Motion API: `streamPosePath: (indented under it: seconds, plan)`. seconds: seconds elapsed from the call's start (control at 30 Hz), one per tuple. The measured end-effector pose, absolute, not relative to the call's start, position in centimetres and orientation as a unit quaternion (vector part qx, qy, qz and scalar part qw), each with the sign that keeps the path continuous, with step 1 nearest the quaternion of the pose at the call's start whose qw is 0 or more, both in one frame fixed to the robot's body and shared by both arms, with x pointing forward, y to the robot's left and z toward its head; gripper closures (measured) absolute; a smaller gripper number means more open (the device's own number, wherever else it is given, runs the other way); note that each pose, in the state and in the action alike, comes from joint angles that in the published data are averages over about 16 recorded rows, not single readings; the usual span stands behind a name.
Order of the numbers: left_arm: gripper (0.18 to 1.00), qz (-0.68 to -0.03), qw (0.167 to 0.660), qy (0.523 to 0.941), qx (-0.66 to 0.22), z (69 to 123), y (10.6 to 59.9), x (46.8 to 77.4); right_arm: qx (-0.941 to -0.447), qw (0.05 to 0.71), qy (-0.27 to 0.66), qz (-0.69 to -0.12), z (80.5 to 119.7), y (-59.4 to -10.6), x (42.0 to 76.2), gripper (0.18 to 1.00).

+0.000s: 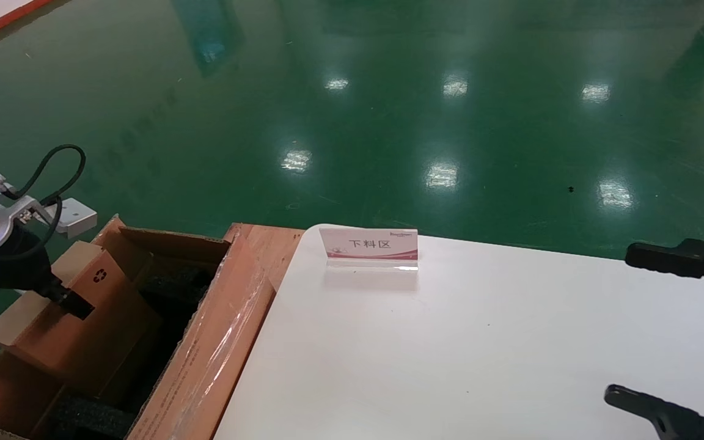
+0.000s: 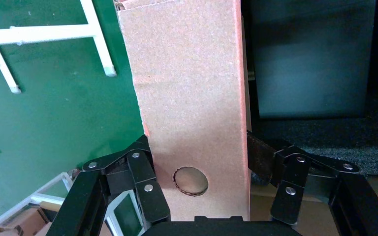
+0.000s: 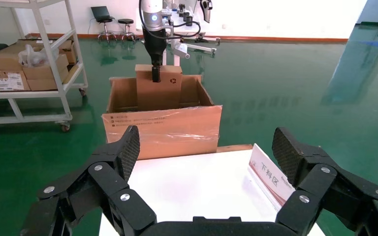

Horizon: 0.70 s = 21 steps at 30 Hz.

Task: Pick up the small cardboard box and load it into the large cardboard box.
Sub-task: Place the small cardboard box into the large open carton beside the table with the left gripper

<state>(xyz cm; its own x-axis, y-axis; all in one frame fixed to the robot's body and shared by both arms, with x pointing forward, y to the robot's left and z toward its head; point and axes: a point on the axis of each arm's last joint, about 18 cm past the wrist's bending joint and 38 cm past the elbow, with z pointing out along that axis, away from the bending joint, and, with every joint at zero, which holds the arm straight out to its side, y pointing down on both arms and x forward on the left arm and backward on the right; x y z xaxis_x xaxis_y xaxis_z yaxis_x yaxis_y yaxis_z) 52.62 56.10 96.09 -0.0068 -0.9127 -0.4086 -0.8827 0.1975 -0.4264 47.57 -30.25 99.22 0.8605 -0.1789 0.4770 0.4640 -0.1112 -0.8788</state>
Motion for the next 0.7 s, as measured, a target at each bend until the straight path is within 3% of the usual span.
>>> streamPosePath:
  seconds: [0.7]
  plan:
    - [0.834, 0.002, 0.299, 0.695, -0.653, 93.5, 57.2, 54.0, -0.704, 0.659, -0.101, -0.244, 99.2, -30.3, 47.6, 0.178]
